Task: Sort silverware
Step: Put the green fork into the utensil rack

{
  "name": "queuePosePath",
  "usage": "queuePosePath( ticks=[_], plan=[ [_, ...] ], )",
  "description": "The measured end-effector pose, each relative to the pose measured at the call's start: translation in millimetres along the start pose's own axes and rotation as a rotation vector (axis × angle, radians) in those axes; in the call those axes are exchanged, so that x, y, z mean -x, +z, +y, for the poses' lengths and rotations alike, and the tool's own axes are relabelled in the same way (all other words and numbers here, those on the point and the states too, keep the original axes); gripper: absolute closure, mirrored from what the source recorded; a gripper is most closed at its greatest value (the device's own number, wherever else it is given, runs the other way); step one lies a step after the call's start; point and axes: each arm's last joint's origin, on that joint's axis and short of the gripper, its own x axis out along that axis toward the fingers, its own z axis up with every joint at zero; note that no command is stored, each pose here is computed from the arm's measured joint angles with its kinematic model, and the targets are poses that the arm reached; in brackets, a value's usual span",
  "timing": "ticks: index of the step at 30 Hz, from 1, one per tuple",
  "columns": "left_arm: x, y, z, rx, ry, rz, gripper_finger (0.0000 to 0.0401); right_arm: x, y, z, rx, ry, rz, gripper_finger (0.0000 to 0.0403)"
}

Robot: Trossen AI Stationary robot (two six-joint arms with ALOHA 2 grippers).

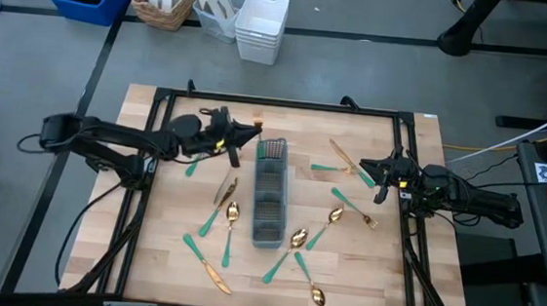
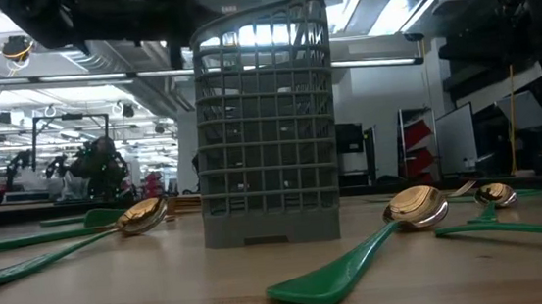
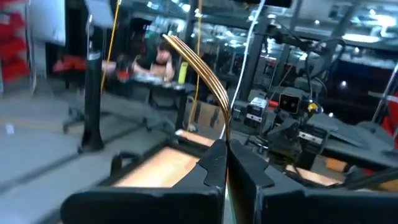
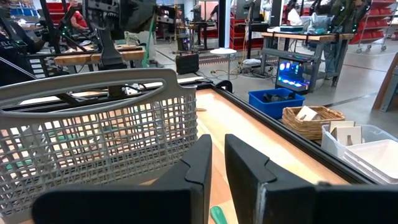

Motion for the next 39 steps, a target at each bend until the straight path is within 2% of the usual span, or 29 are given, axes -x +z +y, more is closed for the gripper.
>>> queuePosePath(
  ticks=[8,15,28,35,39],
  plan=[
    [-17,-29,-4,-0.175,-0.015,0.029,0.0401,5,21,0,-0.004,0.001,-0.013,0.0354],
    [-25,-48,-2,-0.296,-0.016,0.058,0.0401,-1,41,2,0.043,-0.006,0.142,0.0354],
    [-32,-82,1,-0.295,-0.014,0.185,0.0399,-38,62,15,0.151,-0.014,0.495,0.0354],
    [-31,-88,2,-0.239,-0.006,0.239,0.038,-58,49,25,0.147,0.123,0.696,0.0354],
    [-30,-94,3,-0.185,0.006,0.296,0.0365,-68,41,29,0.11,0.152,0.802,0.0354]
  ],
)
